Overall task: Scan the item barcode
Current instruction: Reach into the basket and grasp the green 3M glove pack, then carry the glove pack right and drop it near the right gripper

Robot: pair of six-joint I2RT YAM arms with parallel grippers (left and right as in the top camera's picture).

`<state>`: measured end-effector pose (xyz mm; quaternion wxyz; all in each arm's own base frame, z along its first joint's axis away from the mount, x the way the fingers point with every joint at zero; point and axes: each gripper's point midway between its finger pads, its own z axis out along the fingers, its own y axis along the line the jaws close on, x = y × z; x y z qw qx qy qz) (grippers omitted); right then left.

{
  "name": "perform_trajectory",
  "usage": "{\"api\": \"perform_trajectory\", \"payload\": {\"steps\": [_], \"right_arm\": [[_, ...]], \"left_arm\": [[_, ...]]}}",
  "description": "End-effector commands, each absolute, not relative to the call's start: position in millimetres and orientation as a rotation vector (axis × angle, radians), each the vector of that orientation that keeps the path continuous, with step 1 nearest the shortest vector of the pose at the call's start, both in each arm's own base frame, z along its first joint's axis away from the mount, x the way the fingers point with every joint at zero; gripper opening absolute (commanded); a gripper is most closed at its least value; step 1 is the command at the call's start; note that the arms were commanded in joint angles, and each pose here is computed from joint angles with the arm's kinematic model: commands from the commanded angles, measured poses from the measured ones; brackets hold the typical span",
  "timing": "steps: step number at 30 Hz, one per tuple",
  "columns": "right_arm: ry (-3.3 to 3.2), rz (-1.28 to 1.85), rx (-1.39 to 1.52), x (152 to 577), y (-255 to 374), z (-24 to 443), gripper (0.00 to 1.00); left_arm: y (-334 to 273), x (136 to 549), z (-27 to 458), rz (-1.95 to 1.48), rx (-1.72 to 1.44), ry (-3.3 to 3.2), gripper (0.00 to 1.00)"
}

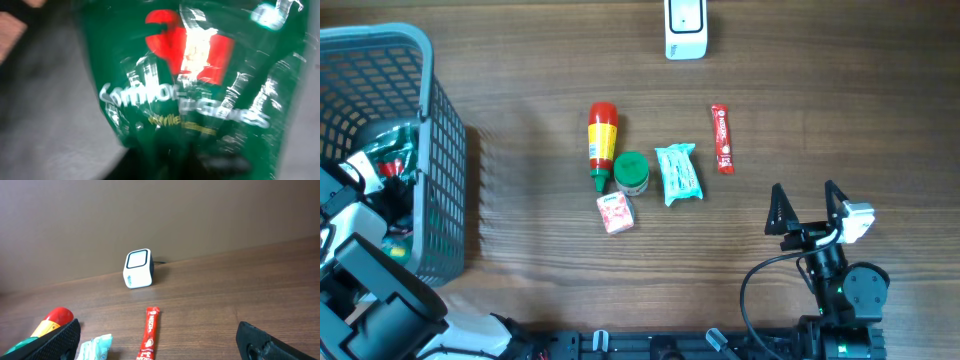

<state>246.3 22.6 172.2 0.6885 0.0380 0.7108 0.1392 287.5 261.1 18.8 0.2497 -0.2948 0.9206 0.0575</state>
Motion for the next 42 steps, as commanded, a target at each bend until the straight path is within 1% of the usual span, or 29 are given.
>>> {"api": "perform_trajectory", "payload": {"steps": [1, 3, 5, 8, 9, 10, 12, 13, 15, 16, 19, 21, 23, 24, 28, 32, 33, 37, 42], "right_arm": [[1.584, 0.316, 0.101, 246, 22, 174, 1.00], [1.584, 0.316, 0.101, 246, 22, 174, 1.00], [1.584, 0.316, 0.101, 246, 22, 174, 1.00], [1.584, 0.316, 0.101, 246, 22, 174, 1.00], [1.584, 0.316, 0.100, 246, 22, 174, 1.00], [1.584, 0.316, 0.100, 246, 22, 174, 1.00], [1.584, 0.316, 0.101, 246, 22, 174, 1.00], [1.584, 0.317, 0.101, 246, 22, 174, 1.00], [1.584, 0.316, 0.101, 246, 22, 174, 1.00], [1.584, 0.317, 0.101, 246, 22, 174, 1.00], [1.584, 0.316, 0.101, 246, 22, 174, 1.00], [1.584, 0.316, 0.100, 246, 22, 174, 1.00], [1.584, 0.316, 0.101, 246, 22, 174, 1.00], [1.584, 0.316, 0.101, 246, 22, 174, 1.00], [1.584, 0.317, 0.101, 246, 22, 174, 1.00], [1.584, 0.316, 0.101, 246, 22, 174, 1.00], [1.584, 0.316, 0.100, 246, 22, 174, 1.00], [1.584, 0.316, 0.101, 246, 22, 174, 1.00], [1.584, 0.316, 0.100, 246, 22, 174, 1.00]], "left_arm": [[226, 245, -45, 0.050, -0.875, 2.724, 0.04], [236, 257, -28, 0.066, -0.861, 2.687, 0.04], [251, 272, 0, 0.101, -0.875, 2.620, 0.04], [283, 309, 84, 0.160, -0.884, 2.413, 0.04], [286, 318, 107, 0.153, -0.850, 2.367, 0.04], [286, 330, 141, 0.136, -0.797, 2.302, 0.04], [283, 342, 189, 0.127, -0.717, 2.212, 0.04], [280, 348, 223, 0.145, -0.666, 2.147, 0.04], [275, 350, 278, 0.190, -0.594, 2.041, 0.04], [270, 349, 311, 0.222, -0.550, 1.976, 0.04], [244, 344, 380, 0.261, -0.438, 1.836, 0.04], [209, 341, 427, 0.232, -0.302, 1.727, 0.04], [173, 336, 457, 0.194, -0.188, 1.652, 0.04], [142, 331, 473, 0.151, -0.108, 1.616, 0.04], [33, 324, 497, -0.112, 0.149, 1.543, 0.04], [-58, 329, 491, -0.342, 0.362, 1.537, 0.04], [-93, 332, 482, -0.434, 0.442, 1.549, 0.04], [-187, 343, 448, -0.644, 0.640, 1.580, 0.04], [-289, 374, 385, -0.855, 0.734, 1.653, 0.04]]}}
